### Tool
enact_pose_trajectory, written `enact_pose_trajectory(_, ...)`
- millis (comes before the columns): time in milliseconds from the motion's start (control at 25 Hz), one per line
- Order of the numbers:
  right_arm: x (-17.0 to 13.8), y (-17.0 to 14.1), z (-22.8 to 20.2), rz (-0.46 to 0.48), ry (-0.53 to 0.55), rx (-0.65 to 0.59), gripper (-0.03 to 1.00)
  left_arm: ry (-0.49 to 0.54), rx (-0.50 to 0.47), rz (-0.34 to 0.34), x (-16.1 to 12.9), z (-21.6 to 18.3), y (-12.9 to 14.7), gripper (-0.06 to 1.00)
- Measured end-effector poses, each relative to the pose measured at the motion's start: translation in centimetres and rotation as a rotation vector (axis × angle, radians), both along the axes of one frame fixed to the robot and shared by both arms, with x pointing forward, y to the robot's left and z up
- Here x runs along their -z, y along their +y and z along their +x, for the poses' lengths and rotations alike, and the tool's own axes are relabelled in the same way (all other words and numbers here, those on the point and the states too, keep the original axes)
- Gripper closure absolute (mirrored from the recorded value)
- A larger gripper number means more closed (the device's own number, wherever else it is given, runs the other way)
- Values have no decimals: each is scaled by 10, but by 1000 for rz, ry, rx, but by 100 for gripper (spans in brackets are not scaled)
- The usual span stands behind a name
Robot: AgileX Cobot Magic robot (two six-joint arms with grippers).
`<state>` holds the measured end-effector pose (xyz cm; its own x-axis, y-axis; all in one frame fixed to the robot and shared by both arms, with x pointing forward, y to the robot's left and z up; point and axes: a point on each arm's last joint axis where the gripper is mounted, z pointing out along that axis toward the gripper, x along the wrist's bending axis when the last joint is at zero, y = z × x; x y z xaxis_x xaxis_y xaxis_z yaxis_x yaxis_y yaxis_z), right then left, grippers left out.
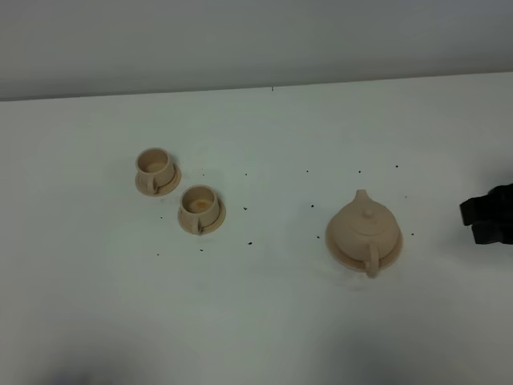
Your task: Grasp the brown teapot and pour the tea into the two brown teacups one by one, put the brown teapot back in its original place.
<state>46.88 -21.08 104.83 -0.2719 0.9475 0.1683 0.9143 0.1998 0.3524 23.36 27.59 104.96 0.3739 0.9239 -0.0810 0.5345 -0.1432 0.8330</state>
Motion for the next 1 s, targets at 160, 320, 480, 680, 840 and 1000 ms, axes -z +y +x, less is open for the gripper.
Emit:
enact_pose_trajectory(160,-10,35,4,-99,-9,-10,57,0,0,0,0,0,0,69)
enact_pose_trajectory(320,-5,61,10,-169,52,12,57,0,0,0,0,0,0,69)
enact_pose_trajectory(480,16,81,25,-215,137,27,57,0,0,0,0,0,0,69)
enact_pose_trajectory(680,38,98,46,-238,181,38,58,0,0,0,0,0,0,69)
enact_pose_trajectory(840,52,107,56,-247,211,18,57,0,0,0,0,0,0,69)
enact_pose_trajectory(1000,57,110,56,-246,244,-2,55,0,0,0,0,0,0,69)
